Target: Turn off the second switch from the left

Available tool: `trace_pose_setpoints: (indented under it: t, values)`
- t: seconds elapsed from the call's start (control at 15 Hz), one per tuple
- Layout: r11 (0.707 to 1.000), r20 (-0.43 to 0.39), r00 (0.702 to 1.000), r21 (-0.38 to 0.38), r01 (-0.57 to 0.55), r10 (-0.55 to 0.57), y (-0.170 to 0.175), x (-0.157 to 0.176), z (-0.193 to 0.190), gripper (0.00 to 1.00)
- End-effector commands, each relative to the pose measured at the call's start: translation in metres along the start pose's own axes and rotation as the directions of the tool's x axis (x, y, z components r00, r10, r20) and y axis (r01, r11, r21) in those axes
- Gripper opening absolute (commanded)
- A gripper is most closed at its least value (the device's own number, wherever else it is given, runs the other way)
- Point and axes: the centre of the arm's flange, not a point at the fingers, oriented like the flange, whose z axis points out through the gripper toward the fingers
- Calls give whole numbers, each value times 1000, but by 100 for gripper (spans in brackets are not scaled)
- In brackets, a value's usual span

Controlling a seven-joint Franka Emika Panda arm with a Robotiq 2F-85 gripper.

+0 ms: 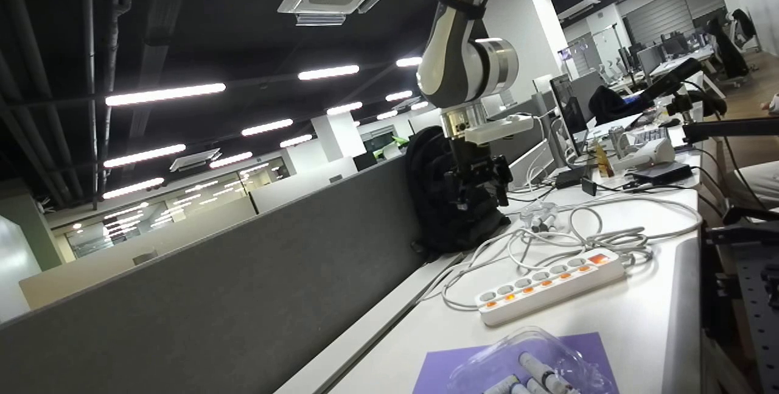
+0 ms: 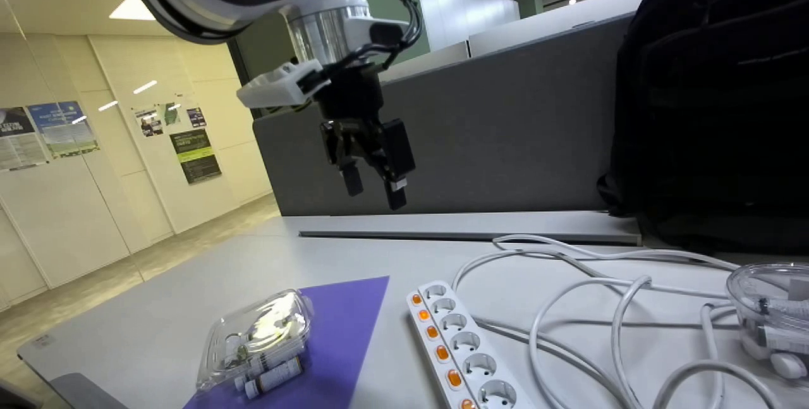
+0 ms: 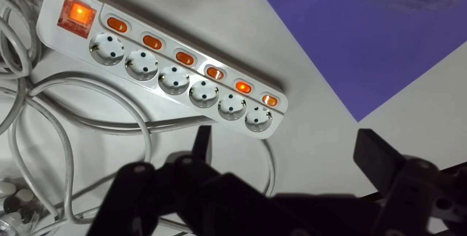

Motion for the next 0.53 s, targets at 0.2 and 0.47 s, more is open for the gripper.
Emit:
trace_pose_setpoints:
  t: [0.2, 0.47]
  values:
    - [999, 70, 997, -27, -26, 28, -13, 38, 26, 67]
    - [999, 85, 996, -42, -27, 30, -12, 49, 42, 39]
